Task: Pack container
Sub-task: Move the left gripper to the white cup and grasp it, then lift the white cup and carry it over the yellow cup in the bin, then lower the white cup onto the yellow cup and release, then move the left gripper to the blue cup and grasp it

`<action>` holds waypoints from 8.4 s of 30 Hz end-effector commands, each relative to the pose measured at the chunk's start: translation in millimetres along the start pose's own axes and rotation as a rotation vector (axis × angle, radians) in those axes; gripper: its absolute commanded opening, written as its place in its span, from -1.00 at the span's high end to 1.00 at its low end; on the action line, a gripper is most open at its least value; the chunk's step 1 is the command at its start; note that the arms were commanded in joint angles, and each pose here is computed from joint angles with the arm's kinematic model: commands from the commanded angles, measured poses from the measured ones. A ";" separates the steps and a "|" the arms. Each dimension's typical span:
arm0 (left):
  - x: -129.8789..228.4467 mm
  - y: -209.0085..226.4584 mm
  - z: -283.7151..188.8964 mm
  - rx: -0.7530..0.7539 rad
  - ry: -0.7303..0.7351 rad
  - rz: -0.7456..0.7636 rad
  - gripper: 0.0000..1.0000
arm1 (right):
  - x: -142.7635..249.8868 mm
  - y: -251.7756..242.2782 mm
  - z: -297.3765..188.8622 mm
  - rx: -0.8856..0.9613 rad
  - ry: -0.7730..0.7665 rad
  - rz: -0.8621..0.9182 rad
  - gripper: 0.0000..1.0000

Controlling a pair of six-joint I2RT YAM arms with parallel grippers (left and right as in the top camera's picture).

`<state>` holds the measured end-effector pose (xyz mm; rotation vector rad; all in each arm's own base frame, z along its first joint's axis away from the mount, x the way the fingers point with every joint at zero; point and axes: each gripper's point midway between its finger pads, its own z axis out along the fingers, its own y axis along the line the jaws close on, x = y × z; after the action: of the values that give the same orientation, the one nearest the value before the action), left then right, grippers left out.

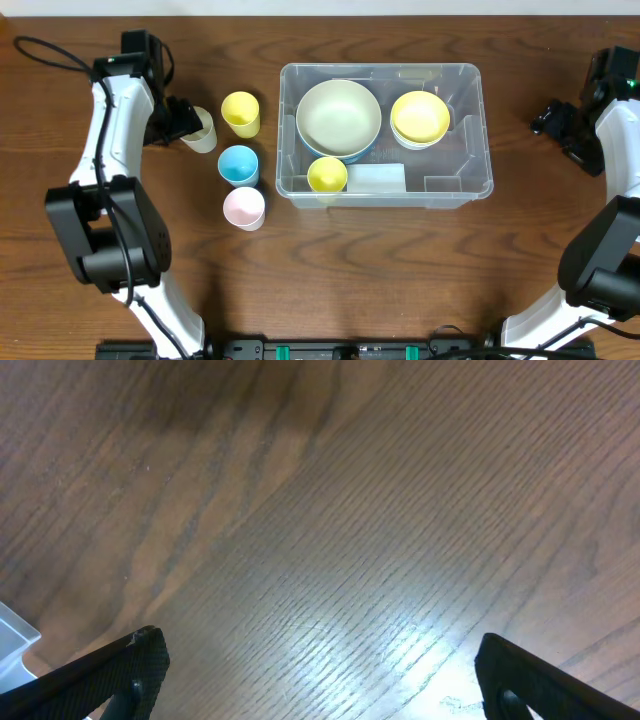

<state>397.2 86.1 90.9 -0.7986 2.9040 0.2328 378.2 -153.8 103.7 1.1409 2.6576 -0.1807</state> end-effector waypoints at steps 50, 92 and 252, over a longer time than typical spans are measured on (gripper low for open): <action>8.0 -13.5 51.7 0.037 0.117 -0.021 0.56 | 1.7 -1.1 3.9 0.008 0.008 0.017 -0.99; 111.7 -120.2 -266.4 0.630 -0.500 0.605 0.88 | 1.7 -1.1 3.9 0.008 0.008 0.017 -0.98; 93.8 -49.4 11.5 0.198 0.024 0.178 -0.23 | 1.7 -1.1 3.9 0.008 0.008 0.017 -0.99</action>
<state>343.8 0.0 62.5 -0.4964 2.9546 -0.0363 378.2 -153.8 103.7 1.1414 2.6573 -0.1807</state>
